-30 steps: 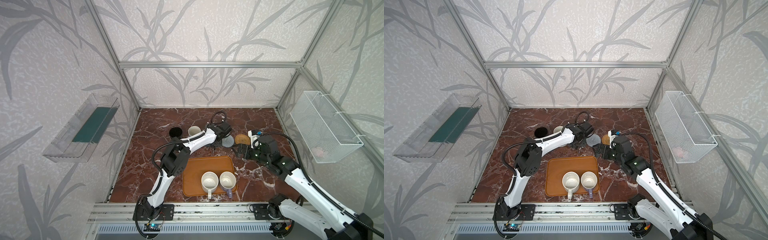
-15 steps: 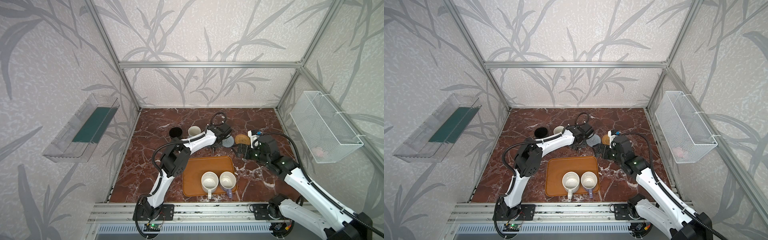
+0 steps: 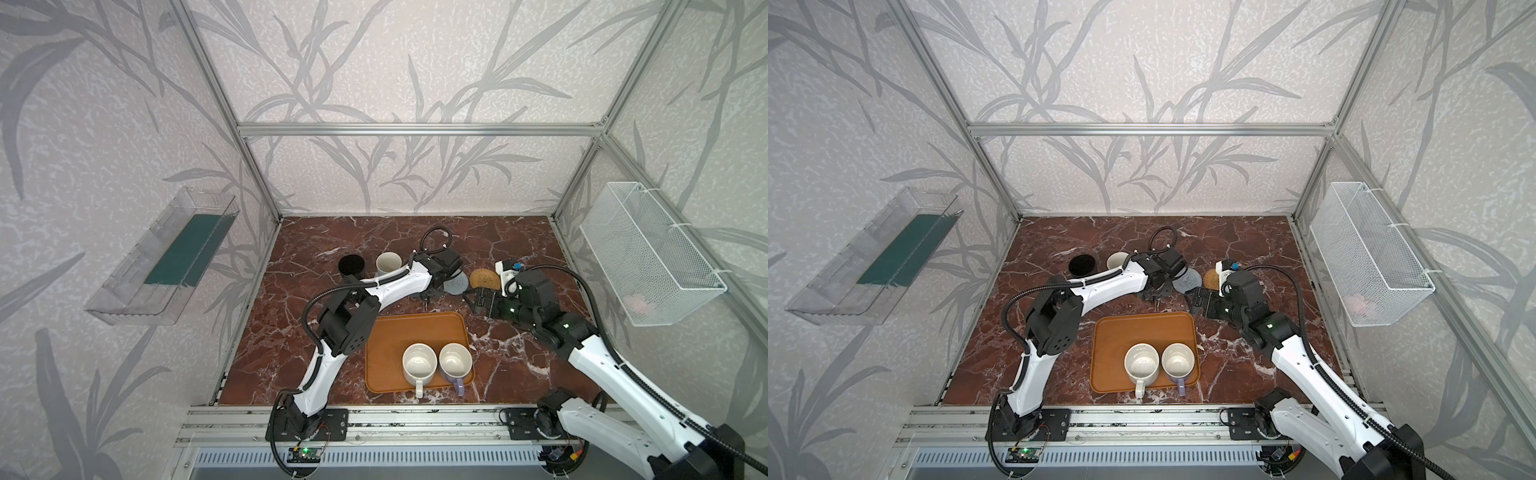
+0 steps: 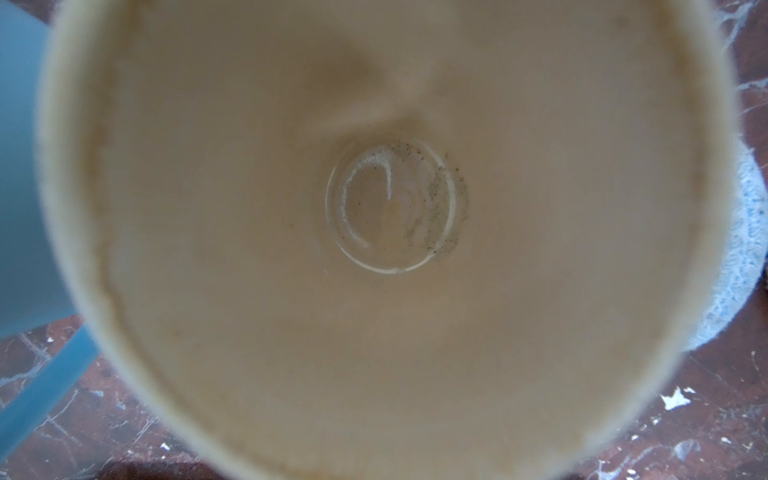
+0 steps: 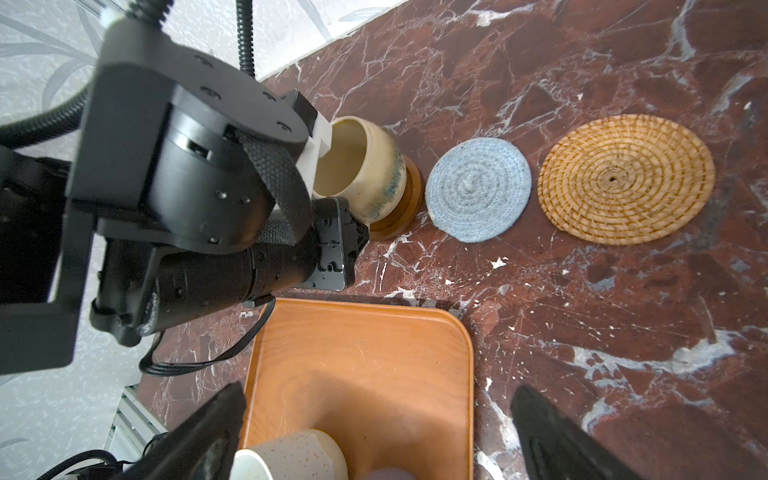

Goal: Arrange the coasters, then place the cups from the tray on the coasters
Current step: 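Carry the cream mug with left gripper onto the second brown wooden coaster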

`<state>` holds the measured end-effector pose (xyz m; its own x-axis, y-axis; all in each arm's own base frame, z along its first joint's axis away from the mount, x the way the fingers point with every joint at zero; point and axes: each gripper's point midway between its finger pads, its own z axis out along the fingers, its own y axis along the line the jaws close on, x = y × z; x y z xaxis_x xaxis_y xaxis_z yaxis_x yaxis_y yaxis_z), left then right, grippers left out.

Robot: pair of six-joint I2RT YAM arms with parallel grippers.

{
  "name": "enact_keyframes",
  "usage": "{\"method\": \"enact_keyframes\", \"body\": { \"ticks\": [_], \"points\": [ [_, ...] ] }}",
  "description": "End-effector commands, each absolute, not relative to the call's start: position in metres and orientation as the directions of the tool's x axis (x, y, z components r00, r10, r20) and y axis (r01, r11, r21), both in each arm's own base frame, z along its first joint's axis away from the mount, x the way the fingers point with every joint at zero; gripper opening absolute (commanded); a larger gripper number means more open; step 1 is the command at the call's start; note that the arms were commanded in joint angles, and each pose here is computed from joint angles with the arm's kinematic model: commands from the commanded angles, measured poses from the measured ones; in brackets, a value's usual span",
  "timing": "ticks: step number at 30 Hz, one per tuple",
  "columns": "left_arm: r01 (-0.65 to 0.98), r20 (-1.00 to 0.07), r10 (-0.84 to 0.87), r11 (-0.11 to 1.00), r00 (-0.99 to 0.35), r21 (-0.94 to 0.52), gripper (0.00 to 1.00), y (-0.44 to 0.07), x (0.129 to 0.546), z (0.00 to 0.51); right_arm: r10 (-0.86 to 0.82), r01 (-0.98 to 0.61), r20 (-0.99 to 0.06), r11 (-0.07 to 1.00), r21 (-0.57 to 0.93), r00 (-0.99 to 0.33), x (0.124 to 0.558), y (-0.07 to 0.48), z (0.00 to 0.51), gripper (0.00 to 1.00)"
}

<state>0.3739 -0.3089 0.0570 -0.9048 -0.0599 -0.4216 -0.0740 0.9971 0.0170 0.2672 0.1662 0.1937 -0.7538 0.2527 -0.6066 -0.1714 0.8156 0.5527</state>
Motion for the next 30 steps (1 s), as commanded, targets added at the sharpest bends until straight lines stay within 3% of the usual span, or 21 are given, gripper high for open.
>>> {"method": "enact_keyframes", "body": {
  "ticks": [1,4,16,24,30],
  "points": [
    [-0.089,-0.435,-0.076,0.996,-0.897,0.009,0.08,-0.304,0.366,0.073,0.265,-0.176,-0.613,0.808,0.562,-0.744,0.269,0.166,0.197,0.99],
    [-0.078,-0.441,-0.068,0.997,-0.895,0.004,0.08,-0.306,0.363,0.079,0.268,-0.174,-0.614,0.808,0.563,-0.743,0.27,0.166,0.198,0.99],
    [-0.073,-0.438,-0.051,0.997,-0.898,0.032,0.33,-0.301,0.361,0.073,0.264,-0.17,-0.61,0.811,0.56,-0.747,0.269,0.166,0.196,0.99],
    [-0.058,-0.442,-0.05,0.998,-0.896,0.004,0.37,-0.306,0.36,0.08,0.261,-0.172,-0.607,0.81,0.56,-0.751,0.27,0.167,0.196,0.99],
    [-0.044,-0.466,-0.052,0.999,-0.883,-0.027,0.53,-0.307,0.359,0.102,0.238,-0.186,-0.617,0.82,0.541,-0.75,0.268,0.166,0.195,0.99]
  ]
}}
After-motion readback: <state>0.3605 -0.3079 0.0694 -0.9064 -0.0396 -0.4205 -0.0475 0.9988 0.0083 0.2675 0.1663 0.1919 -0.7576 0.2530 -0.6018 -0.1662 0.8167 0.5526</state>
